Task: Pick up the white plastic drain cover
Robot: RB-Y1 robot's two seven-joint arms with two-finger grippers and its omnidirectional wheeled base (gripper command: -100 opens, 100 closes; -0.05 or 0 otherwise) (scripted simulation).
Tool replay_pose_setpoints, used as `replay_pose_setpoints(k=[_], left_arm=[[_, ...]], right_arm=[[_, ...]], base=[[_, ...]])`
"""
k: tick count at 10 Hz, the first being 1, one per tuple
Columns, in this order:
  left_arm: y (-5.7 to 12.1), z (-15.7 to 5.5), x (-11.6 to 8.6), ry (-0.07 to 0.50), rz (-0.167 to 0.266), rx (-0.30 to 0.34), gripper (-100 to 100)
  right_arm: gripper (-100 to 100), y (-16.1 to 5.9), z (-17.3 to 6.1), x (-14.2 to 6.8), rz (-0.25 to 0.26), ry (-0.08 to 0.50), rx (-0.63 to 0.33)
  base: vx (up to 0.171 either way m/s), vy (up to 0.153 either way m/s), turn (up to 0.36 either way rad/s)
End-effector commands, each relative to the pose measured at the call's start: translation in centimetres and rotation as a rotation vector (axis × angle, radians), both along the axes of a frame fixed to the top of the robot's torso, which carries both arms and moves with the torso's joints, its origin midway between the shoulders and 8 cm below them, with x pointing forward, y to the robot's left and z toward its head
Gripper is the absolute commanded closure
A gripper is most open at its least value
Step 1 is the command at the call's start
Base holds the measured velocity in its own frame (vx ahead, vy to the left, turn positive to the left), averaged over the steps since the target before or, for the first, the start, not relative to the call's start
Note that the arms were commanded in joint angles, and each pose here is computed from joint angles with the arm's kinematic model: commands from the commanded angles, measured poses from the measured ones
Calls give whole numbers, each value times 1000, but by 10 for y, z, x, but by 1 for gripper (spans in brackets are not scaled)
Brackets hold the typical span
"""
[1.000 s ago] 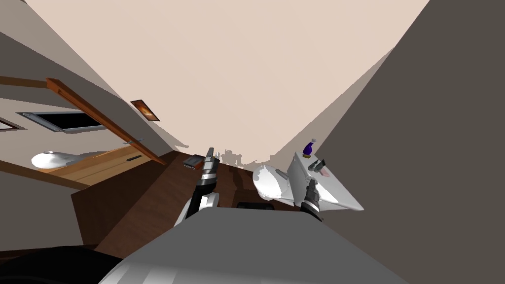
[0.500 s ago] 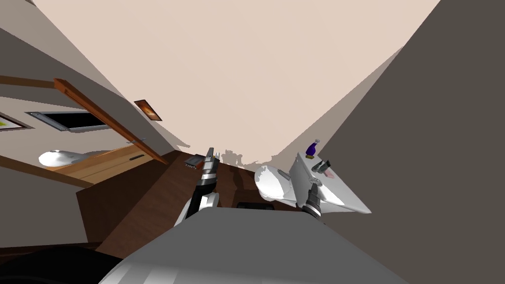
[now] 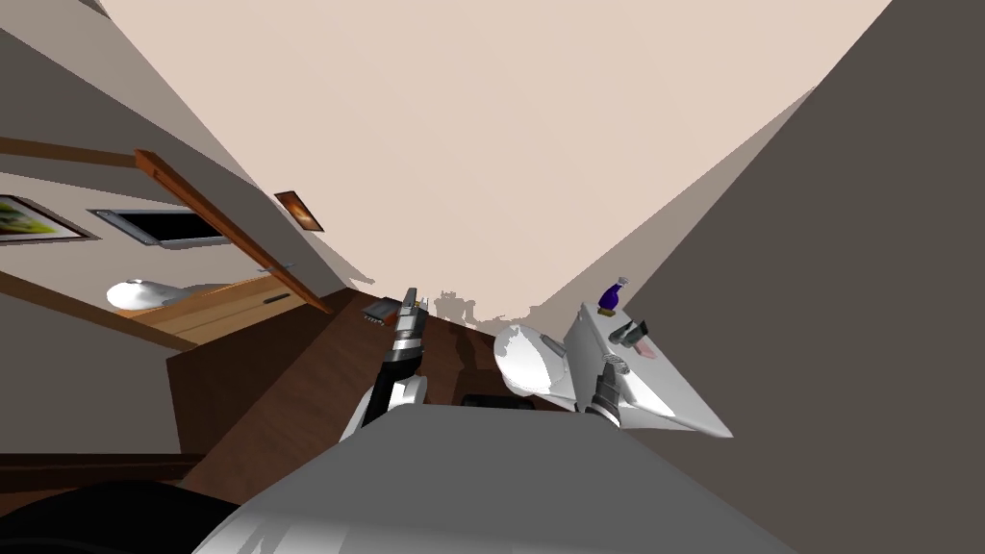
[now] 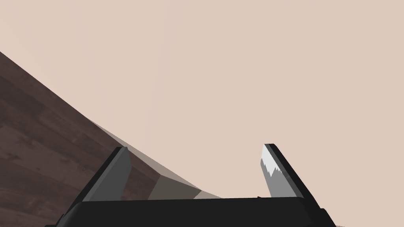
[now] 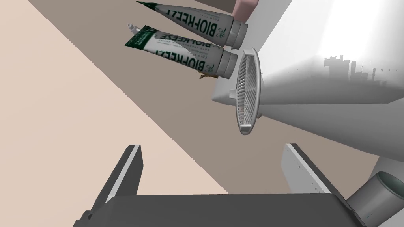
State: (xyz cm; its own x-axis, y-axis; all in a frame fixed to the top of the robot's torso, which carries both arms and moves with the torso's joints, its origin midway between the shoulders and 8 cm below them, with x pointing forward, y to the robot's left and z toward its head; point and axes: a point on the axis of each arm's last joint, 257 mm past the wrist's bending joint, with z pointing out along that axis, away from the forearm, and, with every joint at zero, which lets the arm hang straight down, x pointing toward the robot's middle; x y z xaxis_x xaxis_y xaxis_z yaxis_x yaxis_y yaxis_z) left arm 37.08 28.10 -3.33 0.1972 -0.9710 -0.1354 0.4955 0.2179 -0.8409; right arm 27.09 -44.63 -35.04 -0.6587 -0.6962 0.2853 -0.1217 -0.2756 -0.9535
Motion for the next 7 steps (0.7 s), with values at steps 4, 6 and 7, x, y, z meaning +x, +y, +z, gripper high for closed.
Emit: replay_pose_setpoints(k=[4, 6, 7], left_arm=[[0, 0, 0, 0, 0, 0, 0], [0, 0, 0, 0, 0, 0, 0], [0, 0, 0, 0, 0, 0, 0]], right_arm=[[-100, 39, -11, 2, 24, -34, 80], [0, 36, -10, 5, 28, -32, 74], [-100, 36, -3, 15, 35, -35, 70]], base=[[2, -193, 69], [-3, -25, 13], [13, -23, -30]])
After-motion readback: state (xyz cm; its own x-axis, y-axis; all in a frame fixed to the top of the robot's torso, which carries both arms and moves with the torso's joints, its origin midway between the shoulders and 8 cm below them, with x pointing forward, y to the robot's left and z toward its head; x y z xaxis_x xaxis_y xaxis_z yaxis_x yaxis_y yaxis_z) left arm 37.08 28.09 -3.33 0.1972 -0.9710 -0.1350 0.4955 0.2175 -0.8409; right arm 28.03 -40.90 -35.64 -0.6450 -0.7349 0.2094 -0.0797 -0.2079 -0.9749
